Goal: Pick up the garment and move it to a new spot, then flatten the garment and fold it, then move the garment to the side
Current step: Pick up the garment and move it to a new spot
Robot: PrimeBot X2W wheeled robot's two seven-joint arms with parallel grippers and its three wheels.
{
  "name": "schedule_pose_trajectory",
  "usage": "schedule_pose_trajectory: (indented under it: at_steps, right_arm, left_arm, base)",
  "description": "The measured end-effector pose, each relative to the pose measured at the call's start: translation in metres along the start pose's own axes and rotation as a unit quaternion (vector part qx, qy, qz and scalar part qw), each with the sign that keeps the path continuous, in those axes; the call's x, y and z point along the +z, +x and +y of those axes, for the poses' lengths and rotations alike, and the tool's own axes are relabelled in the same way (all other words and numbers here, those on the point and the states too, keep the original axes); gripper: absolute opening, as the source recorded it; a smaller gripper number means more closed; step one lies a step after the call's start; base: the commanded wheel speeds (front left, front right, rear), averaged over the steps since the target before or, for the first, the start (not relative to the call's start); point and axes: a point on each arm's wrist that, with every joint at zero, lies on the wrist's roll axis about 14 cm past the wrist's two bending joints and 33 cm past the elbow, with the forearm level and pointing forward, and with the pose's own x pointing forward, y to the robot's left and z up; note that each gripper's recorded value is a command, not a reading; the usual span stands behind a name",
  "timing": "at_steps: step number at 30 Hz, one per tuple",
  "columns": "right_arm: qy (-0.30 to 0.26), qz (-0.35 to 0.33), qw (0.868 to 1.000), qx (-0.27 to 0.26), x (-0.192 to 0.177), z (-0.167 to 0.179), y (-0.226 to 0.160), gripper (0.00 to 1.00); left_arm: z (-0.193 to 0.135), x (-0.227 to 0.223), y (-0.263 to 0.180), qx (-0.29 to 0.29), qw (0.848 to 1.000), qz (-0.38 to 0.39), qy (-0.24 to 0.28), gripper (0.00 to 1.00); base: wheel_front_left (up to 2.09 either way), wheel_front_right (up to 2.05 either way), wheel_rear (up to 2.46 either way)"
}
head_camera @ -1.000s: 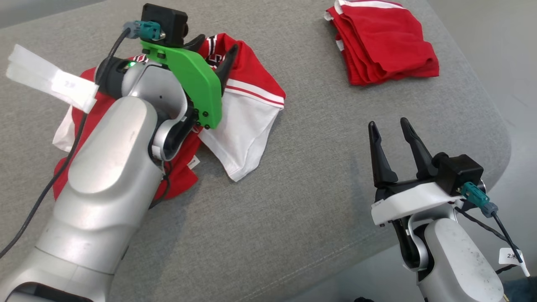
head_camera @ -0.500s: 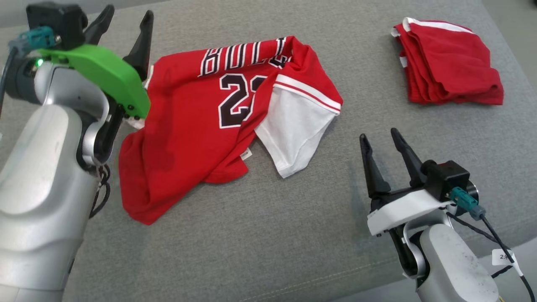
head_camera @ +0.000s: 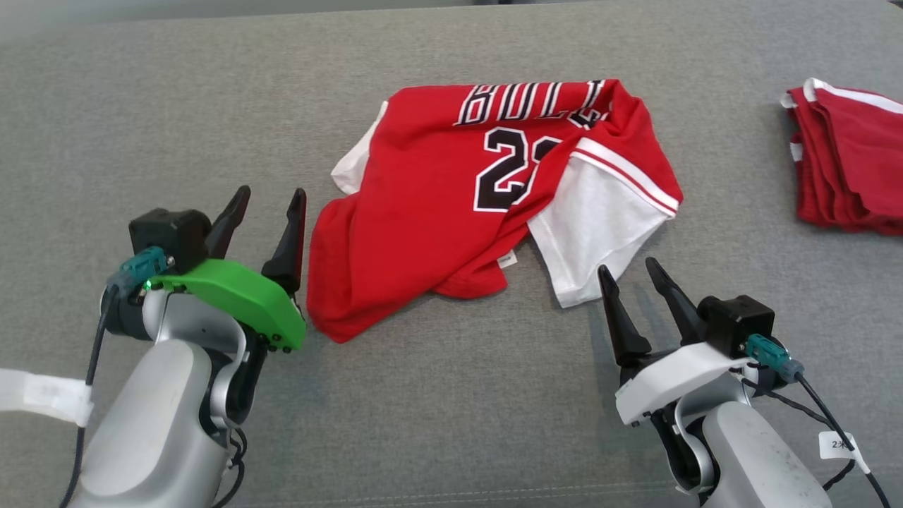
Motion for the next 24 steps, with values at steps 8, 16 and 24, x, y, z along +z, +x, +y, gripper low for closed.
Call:
schedule_pose_trajectory:
  at_steps: [8, 16, 24]
  right_arm:
    - [0.009, 0.051, 0.998, 0.032, -0.025, 0.021, 0.011, 1.0]
    - [0.002, 0.083, 0.995, 0.054, -0.039, 0.036, 0.024, 1.0]
    - [-0.003, 0.101, 0.994, 0.052, -0.047, 0.035, 0.022, 0.36]
  left_arm:
    - [0.012, -0.007, -0.039, 0.032, 0.999, -0.023, -0.014, 1.0]
    - [0.026, -0.013, -0.065, 0.066, 0.997, -0.035, -0.021, 1.0]
    - [0.03, -0.01, -0.072, 0.074, 0.996, -0.047, -0.021, 1.0]
  base:
    - [0.0, 0.0, 0.0]
    - [0.0, 0.0, 0.0]
    - [0.0, 0.0, 0.0]
